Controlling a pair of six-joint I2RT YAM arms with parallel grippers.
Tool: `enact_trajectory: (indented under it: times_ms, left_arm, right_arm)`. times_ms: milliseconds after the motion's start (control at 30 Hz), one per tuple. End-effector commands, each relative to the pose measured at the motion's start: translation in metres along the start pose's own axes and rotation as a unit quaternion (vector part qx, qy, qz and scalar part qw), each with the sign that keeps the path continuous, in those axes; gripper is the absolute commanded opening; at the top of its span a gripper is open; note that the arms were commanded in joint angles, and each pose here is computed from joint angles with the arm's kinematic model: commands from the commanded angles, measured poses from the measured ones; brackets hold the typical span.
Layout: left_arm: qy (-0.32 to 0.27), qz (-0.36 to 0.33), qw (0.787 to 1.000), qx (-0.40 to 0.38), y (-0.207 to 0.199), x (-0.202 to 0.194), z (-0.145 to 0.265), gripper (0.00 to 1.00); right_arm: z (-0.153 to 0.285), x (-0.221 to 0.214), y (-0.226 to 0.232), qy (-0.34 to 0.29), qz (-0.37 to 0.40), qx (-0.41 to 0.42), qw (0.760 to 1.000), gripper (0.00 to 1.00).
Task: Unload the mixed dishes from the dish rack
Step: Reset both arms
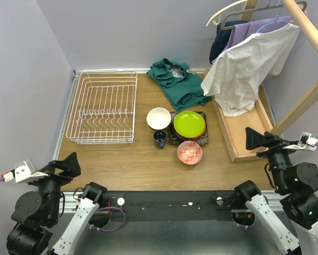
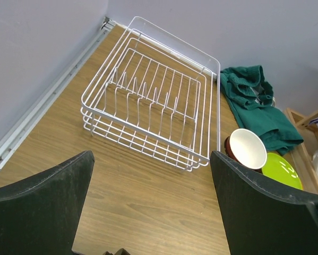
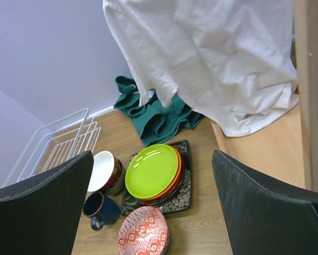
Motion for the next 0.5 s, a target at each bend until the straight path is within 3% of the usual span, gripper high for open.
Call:
enact_trajectory:
  times_ms: [0,467]
  left_arm:
    - [0.006,0.020,1.000,0.001,0.0038,-0.0067,0.0055,0.99]
    - [0.001,0.034,0.999,0.012,0.0083,-0.0074,0.0093,0.99]
  right_arm:
    - [0.0035,-0.0035,-0.0099,-0.008,-0.007,-0.024,1.000,1.00]
    - [0.0000,-0.0084,-0.0068,0.007,-0.005,-0.016,1.000,1.00]
Point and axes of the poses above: each gripper's point midway between its finger pads, its own z axis back along the fingers, its own y axis along the line the jaws close on, x = y × z, the point moved 7 cm from there along z, back along the fingers, and after that the axes turned 8 degrees about -z, right-handed, at the moved point
